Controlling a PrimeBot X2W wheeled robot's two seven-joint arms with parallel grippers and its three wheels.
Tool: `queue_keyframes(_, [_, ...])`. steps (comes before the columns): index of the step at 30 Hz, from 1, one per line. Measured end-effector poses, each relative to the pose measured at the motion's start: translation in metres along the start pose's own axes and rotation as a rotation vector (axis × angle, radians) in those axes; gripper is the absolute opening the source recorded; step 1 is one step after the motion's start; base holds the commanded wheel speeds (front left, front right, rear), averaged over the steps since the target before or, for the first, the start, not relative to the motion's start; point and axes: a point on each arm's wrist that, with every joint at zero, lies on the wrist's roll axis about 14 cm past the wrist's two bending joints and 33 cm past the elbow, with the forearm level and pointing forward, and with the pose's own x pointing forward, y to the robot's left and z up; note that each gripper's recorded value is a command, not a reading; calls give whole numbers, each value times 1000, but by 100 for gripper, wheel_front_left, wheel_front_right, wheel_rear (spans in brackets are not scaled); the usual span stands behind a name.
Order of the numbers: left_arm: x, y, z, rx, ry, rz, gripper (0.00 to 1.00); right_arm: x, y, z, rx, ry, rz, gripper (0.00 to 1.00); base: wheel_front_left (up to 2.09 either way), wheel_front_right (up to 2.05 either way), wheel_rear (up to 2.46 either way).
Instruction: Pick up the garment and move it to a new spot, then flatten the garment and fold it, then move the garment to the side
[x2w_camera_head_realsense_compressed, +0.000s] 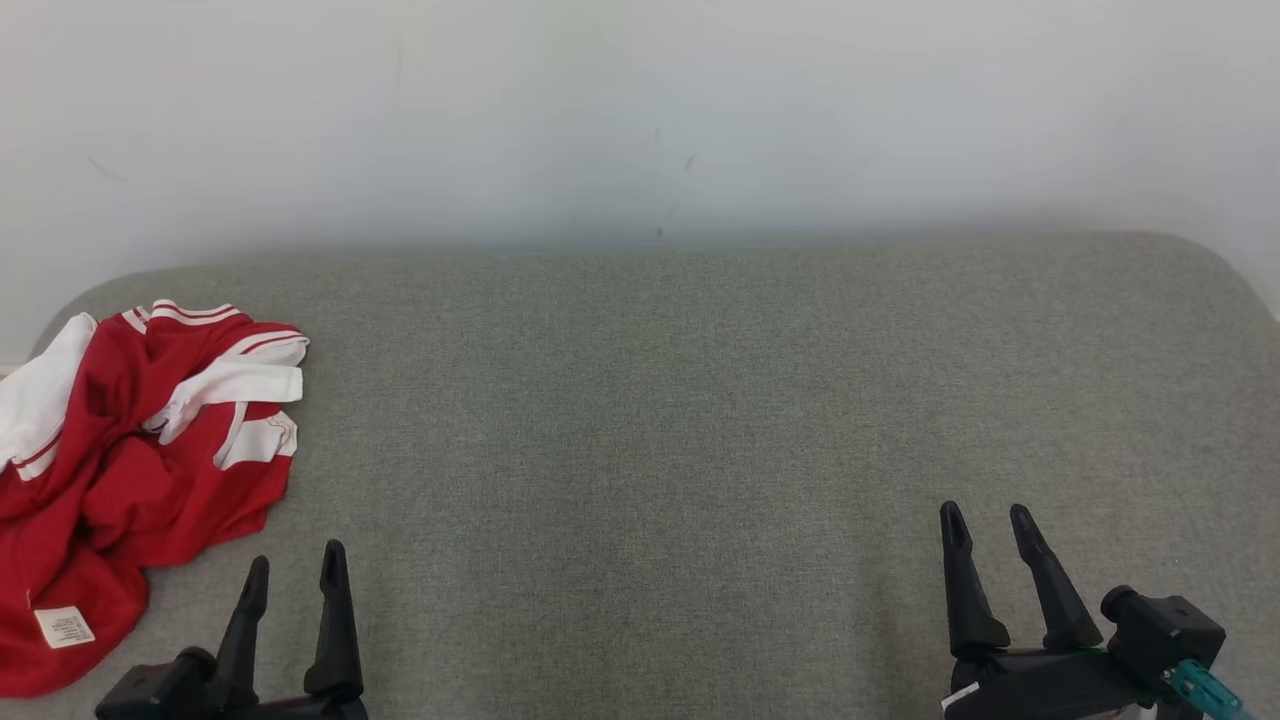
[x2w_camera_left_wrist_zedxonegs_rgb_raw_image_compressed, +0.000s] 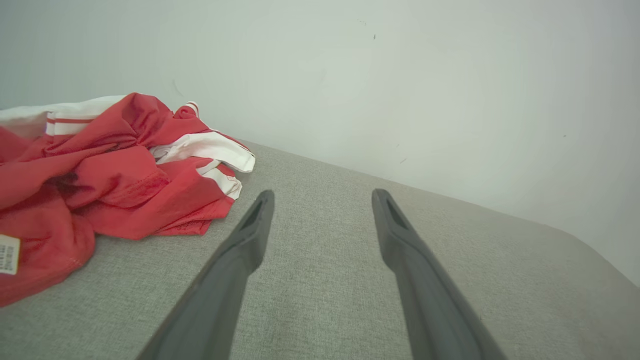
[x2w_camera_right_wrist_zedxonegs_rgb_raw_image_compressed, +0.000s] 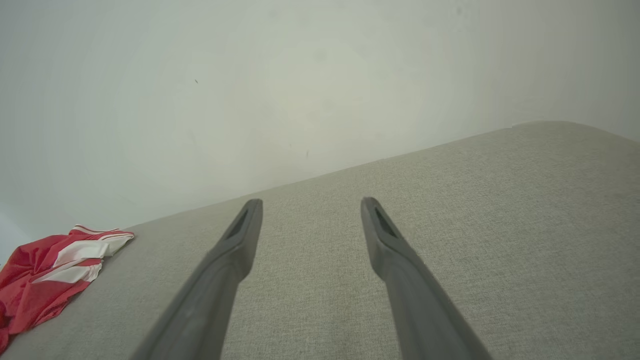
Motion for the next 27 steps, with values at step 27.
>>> queue_keyframes(27, [-11, 0, 4, 172, -32, -30, 100, -7, 3, 6, -191, -37, 29, 100, 0, 0, 0])
